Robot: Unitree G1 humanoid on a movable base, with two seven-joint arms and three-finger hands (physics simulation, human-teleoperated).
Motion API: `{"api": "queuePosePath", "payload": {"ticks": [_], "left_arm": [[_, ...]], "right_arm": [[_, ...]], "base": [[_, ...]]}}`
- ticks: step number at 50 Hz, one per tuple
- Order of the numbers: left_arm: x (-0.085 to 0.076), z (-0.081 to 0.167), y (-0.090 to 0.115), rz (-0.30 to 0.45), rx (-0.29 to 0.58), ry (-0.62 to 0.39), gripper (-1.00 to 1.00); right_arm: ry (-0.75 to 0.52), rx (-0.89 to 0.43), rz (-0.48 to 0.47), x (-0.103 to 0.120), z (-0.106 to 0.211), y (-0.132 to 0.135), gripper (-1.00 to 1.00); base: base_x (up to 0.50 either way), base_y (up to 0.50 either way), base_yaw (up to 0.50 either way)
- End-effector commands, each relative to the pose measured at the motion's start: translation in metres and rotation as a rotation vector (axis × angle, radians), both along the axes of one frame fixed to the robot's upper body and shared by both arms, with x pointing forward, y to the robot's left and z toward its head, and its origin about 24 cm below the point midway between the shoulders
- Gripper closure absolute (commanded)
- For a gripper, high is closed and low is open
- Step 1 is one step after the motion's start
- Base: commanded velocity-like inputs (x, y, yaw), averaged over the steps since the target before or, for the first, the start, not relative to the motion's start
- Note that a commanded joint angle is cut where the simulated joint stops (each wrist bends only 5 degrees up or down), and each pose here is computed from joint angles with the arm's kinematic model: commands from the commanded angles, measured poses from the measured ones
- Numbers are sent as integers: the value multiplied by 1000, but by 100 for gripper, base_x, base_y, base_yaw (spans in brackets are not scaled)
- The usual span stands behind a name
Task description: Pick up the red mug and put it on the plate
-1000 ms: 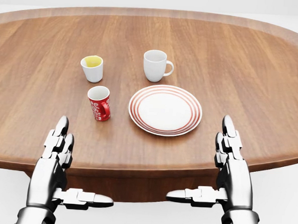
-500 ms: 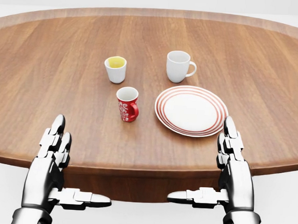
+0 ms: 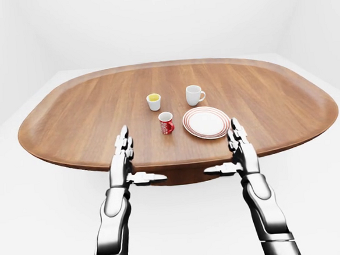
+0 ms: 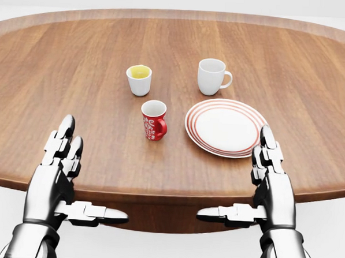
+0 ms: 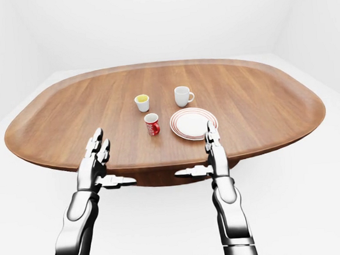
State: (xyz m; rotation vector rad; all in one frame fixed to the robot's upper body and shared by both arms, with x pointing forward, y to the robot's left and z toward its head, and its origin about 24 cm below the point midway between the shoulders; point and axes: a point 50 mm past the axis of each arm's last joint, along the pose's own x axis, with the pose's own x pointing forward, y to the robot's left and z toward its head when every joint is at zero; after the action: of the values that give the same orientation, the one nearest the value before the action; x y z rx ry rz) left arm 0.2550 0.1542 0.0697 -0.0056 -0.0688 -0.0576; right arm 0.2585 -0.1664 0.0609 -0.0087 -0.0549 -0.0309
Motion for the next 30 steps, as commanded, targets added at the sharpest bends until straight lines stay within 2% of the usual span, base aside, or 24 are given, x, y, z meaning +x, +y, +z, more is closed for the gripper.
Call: {"api": "queuePosePath", "payload": {"ticks": [1, 12, 21, 30], "left_arm": [[14, 38, 0, 1, -13, -154, -100], [34, 75, 3, 37, 4, -279, -100], [45, 107, 7, 47, 22, -385, -100], [60, 114, 8, 49, 53, -383, -100]], "right_arm": [[-23, -3, -6, 19, 15, -8, -100], [-79, -15, 9, 45, 37, -12, -100], [-204, -47, 17, 57, 74, -14, -100], [-242, -55, 24, 67, 90, -13, -100]], "base": [[0, 0, 0], [0, 0, 0], [0, 0, 0], [0, 0, 0]]}}
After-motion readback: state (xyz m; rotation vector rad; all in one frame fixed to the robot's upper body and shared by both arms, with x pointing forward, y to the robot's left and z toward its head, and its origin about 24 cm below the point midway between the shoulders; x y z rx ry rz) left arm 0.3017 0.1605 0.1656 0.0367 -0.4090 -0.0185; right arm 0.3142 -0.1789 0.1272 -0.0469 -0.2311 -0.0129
